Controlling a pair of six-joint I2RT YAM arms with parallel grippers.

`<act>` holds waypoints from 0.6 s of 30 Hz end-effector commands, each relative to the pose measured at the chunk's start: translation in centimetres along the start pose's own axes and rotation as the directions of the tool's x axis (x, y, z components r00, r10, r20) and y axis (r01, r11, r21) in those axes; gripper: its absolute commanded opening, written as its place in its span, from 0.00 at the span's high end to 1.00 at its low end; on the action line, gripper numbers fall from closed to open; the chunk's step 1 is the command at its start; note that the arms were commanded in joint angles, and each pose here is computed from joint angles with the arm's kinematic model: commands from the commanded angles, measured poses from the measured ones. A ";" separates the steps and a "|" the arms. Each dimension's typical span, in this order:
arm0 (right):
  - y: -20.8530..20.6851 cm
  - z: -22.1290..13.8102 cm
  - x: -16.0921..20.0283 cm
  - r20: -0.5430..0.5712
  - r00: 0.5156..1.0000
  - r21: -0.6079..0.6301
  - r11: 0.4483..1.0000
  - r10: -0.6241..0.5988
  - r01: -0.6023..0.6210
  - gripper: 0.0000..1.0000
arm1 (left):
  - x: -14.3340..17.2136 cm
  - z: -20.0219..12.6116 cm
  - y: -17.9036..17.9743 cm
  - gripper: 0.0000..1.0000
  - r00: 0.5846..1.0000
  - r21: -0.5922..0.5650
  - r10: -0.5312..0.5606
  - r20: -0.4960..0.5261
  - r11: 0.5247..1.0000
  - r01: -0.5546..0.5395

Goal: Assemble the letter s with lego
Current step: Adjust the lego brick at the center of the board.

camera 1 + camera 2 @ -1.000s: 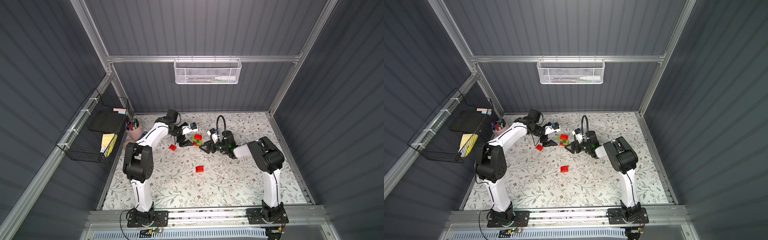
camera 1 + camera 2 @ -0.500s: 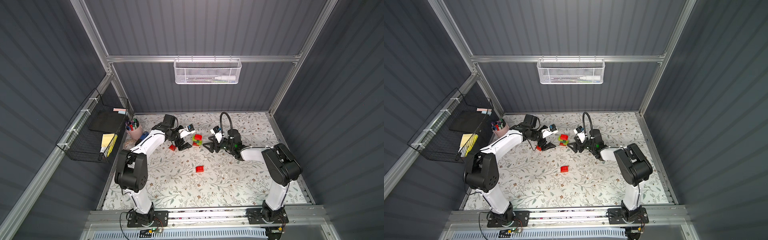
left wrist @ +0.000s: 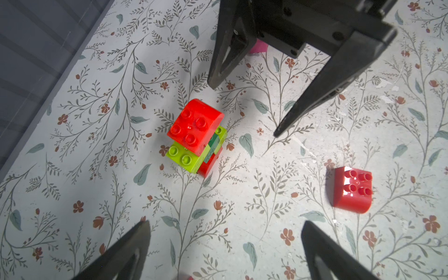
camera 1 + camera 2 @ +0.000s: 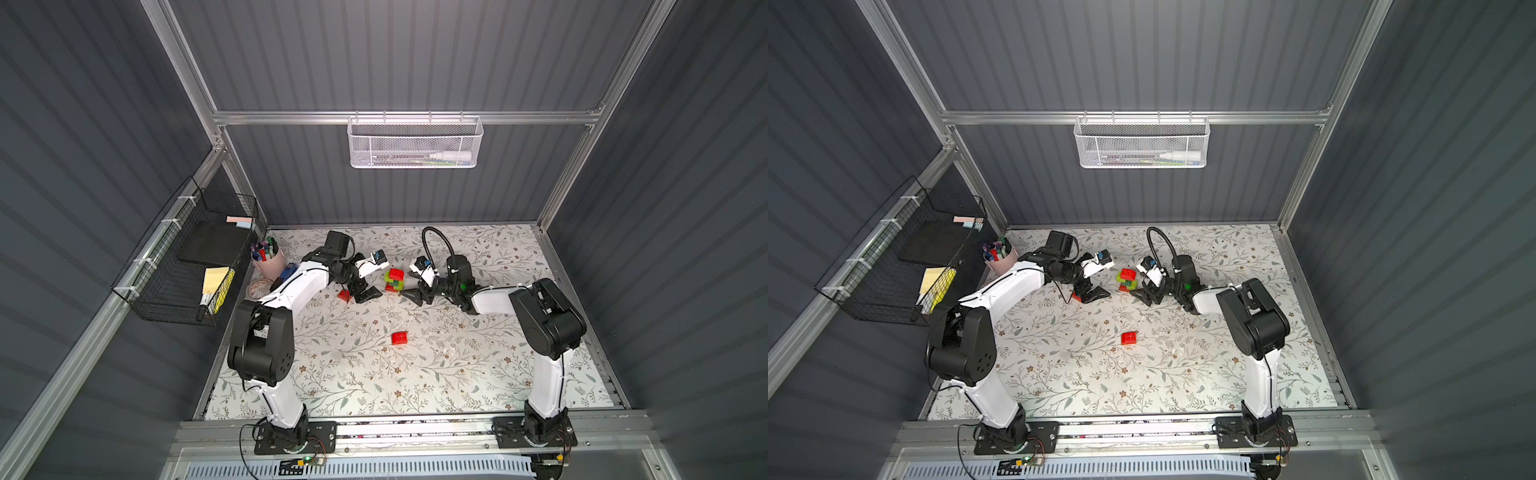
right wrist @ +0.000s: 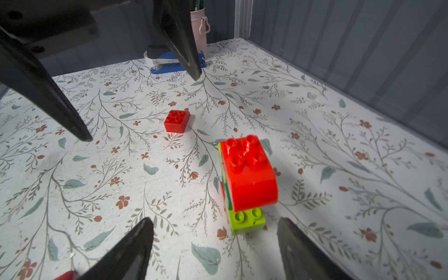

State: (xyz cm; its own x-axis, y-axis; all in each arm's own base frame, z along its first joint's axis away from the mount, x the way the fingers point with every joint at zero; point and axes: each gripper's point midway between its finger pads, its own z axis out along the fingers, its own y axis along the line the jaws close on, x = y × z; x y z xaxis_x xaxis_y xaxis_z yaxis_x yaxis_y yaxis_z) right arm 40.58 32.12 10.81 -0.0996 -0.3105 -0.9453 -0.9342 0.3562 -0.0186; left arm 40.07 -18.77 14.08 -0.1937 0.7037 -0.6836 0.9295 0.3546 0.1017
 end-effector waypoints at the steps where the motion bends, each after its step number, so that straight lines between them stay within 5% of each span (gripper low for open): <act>1: 0.2 0.8 -0.4 -0.039 0.997 -0.046 0.996 -0.072 0.070 0.18 | 0.0 -1.2 -0.3 0.00 1.000 -0.003 0.011 -0.017 1.000 -0.011; 18: -1.1 1.2 0.3 -0.089 0.985 0.119 0.983 0.149 -0.138 0.18 | 0.7 -2.1 -1.3 0.00 0.999 -0.002 0.005 -0.045 1.000 -0.005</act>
State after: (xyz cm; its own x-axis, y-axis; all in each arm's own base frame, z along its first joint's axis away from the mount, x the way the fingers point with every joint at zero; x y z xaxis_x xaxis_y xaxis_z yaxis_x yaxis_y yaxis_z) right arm 41.83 33.36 11.00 -0.1906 -0.3437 -0.9195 -0.9007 0.4337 0.0246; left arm 39.12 -17.85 13.44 -0.2137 0.7387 -0.6392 0.9310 0.3521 0.0957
